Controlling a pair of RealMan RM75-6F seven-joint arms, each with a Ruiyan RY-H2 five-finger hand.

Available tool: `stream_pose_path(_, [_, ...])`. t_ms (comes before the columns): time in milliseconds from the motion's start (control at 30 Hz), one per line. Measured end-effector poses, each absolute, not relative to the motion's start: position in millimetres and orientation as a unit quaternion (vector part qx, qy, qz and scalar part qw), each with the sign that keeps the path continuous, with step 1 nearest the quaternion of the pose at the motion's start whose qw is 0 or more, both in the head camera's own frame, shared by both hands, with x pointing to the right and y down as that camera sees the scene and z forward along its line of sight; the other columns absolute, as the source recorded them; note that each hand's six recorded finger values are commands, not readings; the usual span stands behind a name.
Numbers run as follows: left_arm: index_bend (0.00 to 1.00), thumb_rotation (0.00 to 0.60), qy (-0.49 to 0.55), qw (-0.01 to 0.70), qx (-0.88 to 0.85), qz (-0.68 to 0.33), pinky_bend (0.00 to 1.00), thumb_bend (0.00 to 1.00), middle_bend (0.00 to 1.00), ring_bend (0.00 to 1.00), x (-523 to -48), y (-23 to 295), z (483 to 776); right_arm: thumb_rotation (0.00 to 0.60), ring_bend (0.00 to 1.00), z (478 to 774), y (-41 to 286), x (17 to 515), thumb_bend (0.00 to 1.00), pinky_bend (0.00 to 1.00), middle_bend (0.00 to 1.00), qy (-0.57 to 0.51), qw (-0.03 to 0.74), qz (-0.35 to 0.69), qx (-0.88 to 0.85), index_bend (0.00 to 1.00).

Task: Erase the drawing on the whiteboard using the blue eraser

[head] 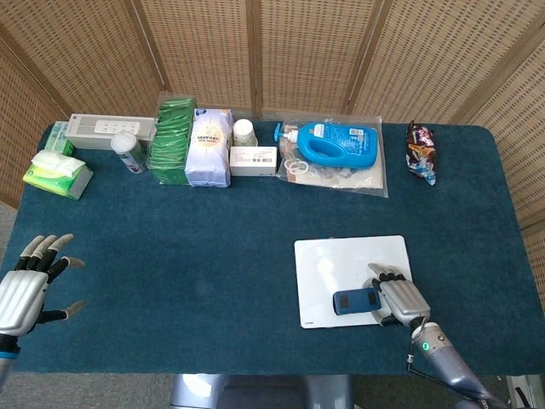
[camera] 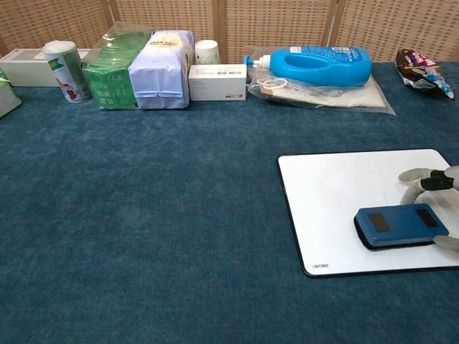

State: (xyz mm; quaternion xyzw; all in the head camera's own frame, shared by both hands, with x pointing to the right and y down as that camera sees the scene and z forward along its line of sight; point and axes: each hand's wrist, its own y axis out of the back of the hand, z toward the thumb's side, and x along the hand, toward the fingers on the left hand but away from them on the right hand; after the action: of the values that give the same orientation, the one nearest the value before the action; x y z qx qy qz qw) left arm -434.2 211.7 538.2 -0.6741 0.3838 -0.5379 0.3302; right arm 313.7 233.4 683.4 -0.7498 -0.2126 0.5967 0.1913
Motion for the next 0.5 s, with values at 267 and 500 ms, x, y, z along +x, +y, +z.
stream_pose_path(267, [0.35, 0.6, 0.385, 0.332, -0.673, -0.536, 0.0, 0.17, 0.11, 0.06, -434, 211, 536, 0.6, 0.0, 687, 234, 327, 0.38, 0.0, 0.03, -0.219, 0.188, 0.606, -0.741, 0.61])
stream_pose_path(500, [0.35, 0.6, 0.387, 0.332, -0.673, -0.537, 0.0, 0.17, 0.11, 0.06, -434, 211, 536, 0.6, 0.0, 682, 218, 340, 0.38, 0.0, 0.03, -0.233, 0.203, 0.612, -0.728, 0.61])
